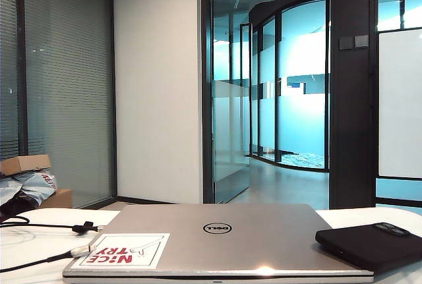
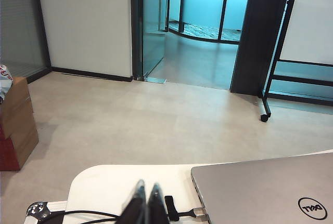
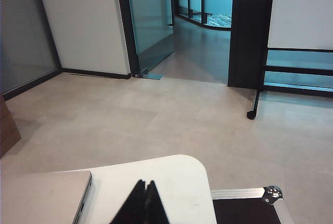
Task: Pick up the charging cable and the phone, plug the charging cable into the charging port on the phone, and finally place them back on the table.
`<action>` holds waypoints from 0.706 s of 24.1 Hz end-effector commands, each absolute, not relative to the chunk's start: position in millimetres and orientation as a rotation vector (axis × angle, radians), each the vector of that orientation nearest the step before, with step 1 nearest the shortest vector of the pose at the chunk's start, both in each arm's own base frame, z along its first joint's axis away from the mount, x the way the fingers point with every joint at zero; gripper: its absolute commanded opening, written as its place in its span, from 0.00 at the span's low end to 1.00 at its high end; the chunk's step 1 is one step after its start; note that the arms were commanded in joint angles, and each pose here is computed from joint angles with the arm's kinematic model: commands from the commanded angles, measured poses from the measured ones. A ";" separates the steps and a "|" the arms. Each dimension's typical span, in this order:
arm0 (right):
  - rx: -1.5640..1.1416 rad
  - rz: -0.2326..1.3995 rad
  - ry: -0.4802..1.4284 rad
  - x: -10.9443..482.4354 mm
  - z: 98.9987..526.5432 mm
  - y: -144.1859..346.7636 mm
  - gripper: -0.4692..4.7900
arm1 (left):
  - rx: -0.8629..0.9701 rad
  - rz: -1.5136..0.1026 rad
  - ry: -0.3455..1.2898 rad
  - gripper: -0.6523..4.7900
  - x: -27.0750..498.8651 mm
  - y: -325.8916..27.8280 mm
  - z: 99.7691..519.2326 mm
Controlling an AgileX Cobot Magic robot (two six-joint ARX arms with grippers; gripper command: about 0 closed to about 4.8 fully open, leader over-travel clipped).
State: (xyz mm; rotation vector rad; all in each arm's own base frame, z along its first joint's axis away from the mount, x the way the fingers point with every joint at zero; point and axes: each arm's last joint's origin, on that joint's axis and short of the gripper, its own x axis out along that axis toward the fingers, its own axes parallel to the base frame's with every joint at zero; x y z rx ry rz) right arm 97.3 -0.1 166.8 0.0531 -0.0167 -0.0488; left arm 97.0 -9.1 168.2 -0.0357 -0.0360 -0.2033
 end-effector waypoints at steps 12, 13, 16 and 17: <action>0.056 -0.049 -0.035 97.2 168.1 -0.2 0.09 | -0.030 -0.203 -0.043 0.11 97.1 -9.0 168.7; 0.056 -0.049 -0.035 97.2 168.1 -0.2 0.09 | -0.030 -0.203 -0.041 0.11 97.1 -9.0 168.6; 0.055 -0.049 -0.035 97.2 168.1 -0.2 0.09 | 0.015 -0.202 -0.045 0.11 97.1 -9.0 168.6; 0.054 -0.049 -0.035 97.2 168.1 -0.2 0.09 | 0.036 -0.202 -0.048 0.11 97.1 -9.0 168.6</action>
